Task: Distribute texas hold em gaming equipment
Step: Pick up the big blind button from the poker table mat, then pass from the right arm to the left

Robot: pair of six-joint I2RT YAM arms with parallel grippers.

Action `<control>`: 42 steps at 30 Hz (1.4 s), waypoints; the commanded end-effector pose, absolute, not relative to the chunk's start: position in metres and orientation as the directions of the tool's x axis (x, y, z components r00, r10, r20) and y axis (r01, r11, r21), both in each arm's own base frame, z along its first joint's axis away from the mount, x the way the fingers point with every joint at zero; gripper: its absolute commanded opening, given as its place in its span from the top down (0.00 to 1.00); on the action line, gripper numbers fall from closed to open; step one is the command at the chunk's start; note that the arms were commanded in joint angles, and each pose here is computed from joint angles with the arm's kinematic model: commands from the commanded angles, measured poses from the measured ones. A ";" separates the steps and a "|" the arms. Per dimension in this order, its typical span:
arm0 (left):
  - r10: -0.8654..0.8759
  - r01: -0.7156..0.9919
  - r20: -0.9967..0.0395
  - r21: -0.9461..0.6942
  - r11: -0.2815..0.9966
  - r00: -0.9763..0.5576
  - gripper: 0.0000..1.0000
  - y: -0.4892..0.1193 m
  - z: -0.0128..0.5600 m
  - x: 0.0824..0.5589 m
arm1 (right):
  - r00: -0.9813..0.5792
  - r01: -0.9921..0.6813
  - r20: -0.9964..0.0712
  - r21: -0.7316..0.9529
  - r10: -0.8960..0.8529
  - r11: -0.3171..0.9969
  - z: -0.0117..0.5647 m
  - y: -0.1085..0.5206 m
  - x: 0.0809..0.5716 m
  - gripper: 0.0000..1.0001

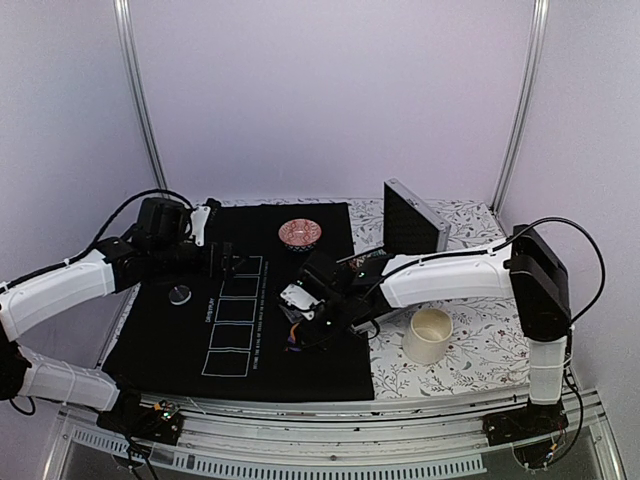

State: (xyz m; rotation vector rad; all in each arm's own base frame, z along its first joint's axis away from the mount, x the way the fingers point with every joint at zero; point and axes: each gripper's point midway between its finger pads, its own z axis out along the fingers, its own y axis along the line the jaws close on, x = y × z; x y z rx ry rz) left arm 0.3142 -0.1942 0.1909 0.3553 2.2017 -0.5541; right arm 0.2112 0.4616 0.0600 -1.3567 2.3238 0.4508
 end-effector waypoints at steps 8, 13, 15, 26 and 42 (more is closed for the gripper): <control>0.064 0.603 -0.765 -0.449 0.660 -0.640 0.12 -0.242 0.205 0.265 | -0.234 -0.904 -0.737 -0.074 -0.633 0.421 0.160 0.450 0.220 0.65; 0.066 0.680 -0.739 -0.576 0.453 -0.670 0.14 -0.279 0.212 0.231 | -0.170 -0.895 -0.802 -0.117 -0.572 0.430 0.187 0.446 0.223 0.65; 0.081 0.703 -0.738 -0.596 0.389 -0.670 0.15 -0.292 0.215 0.220 | -0.155 -0.893 -0.816 -0.125 -0.557 0.432 0.192 0.446 0.224 0.66; 0.138 0.697 -0.702 -0.625 0.350 -0.699 0.19 -0.325 0.198 0.217 | -0.120 -0.899 -0.833 -0.140 -0.541 0.414 0.200 0.452 0.221 0.67; 0.123 0.705 -0.711 -0.629 0.330 -0.692 0.60 -0.334 0.199 0.224 | -0.090 -0.913 -0.828 -0.153 -0.554 0.377 0.196 0.456 0.214 0.67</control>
